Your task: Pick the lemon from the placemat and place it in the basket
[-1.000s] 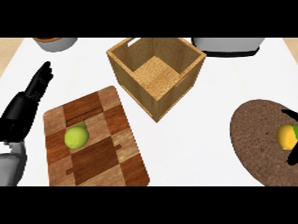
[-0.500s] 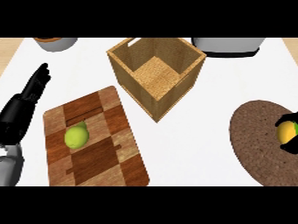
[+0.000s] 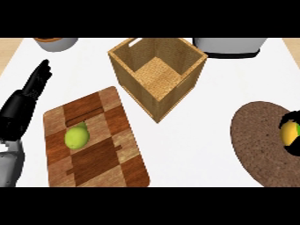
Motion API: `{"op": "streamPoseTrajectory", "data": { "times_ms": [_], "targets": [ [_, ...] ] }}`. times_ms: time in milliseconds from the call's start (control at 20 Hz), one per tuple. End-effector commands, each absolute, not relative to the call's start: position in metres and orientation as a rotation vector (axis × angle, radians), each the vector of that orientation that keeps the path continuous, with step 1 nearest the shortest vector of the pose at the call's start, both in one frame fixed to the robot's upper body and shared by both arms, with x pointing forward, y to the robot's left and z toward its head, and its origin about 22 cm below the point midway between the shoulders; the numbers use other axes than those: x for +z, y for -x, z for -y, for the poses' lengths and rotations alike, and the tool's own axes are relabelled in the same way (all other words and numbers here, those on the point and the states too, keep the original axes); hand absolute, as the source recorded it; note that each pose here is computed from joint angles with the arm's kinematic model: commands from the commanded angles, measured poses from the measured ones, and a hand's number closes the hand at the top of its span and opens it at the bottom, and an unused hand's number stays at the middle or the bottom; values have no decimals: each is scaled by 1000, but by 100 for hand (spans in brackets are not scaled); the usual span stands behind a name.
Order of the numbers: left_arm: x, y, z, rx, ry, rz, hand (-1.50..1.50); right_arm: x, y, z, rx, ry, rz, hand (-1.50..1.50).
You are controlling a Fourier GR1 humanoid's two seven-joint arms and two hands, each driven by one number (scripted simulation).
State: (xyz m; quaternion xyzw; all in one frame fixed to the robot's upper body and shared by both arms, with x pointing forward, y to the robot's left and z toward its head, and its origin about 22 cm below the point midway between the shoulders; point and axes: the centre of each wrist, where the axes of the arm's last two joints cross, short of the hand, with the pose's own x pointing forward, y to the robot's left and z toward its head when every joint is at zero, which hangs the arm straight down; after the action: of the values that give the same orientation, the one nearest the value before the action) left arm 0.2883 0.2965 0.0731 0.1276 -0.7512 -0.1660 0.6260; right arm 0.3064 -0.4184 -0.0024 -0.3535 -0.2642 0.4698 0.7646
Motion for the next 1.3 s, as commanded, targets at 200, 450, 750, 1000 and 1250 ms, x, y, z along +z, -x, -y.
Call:
{"op": "streamPoseTrajectory", "data": {
  "times_ms": [200,450,750,1000,1250],
  "targets": [
    [76,-294,-278,-343,-322,1714,0,-31,-299,339,836,990,583,150],
    [61,-275,-306,-351,-338,1691,0,-22,-279,295,656,1195,586,150],
    [63,-271,-320,-362,-351,1695,0,68,-289,259,364,1374,978,150],
    [70,-277,-307,-350,-329,1696,0,130,-269,207,139,1235,1407,150],
    [69,-276,-299,-373,-301,1717,0,201,-246,181,166,1308,1499,150]
  ]
}}
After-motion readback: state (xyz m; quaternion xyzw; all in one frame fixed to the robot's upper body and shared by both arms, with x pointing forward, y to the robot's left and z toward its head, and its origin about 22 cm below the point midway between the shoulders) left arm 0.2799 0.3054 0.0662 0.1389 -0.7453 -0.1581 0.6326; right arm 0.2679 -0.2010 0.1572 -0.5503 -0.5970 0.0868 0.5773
